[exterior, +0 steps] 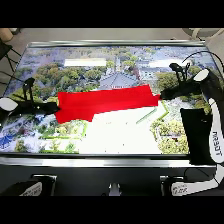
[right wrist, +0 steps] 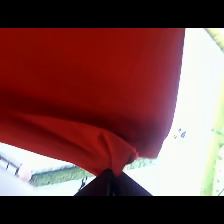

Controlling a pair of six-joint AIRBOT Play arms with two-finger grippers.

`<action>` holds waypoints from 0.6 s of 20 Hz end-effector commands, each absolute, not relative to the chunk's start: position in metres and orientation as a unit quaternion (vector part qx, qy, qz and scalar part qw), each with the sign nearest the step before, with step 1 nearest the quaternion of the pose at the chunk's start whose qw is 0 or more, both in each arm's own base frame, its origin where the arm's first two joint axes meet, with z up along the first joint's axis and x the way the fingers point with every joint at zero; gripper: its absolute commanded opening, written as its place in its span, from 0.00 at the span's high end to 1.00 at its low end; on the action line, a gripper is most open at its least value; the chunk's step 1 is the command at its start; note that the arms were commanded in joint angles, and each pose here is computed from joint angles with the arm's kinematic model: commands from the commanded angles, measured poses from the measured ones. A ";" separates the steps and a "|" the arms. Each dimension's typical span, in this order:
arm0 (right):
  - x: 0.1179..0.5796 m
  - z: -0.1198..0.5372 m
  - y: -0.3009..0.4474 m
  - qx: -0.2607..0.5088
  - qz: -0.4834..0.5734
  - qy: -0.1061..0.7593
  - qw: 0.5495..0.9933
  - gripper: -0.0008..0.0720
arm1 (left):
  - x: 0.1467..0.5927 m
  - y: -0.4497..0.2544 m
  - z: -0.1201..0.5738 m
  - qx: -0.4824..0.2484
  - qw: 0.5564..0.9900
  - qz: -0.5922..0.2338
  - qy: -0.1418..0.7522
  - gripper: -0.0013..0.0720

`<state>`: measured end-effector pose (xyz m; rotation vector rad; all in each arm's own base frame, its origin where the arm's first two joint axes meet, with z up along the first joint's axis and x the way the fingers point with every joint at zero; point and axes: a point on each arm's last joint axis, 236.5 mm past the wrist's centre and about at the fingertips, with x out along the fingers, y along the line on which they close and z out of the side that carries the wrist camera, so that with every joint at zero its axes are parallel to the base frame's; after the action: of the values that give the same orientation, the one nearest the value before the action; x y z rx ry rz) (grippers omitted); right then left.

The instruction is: Fold the shirts.

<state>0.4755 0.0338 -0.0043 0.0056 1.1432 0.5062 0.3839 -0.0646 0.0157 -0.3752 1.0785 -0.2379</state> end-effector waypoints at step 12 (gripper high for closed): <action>0.552 -0.076 0.069 0.031 0.215 0.523 0.824 0.36 | 0.481 -0.053 -0.079 -0.252 0.777 -0.051 0.575 0.57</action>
<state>0.5543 0.0609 -0.0709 0.0461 1.1011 0.4271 0.4862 -0.0518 -0.0605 -0.4930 1.1756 -0.1369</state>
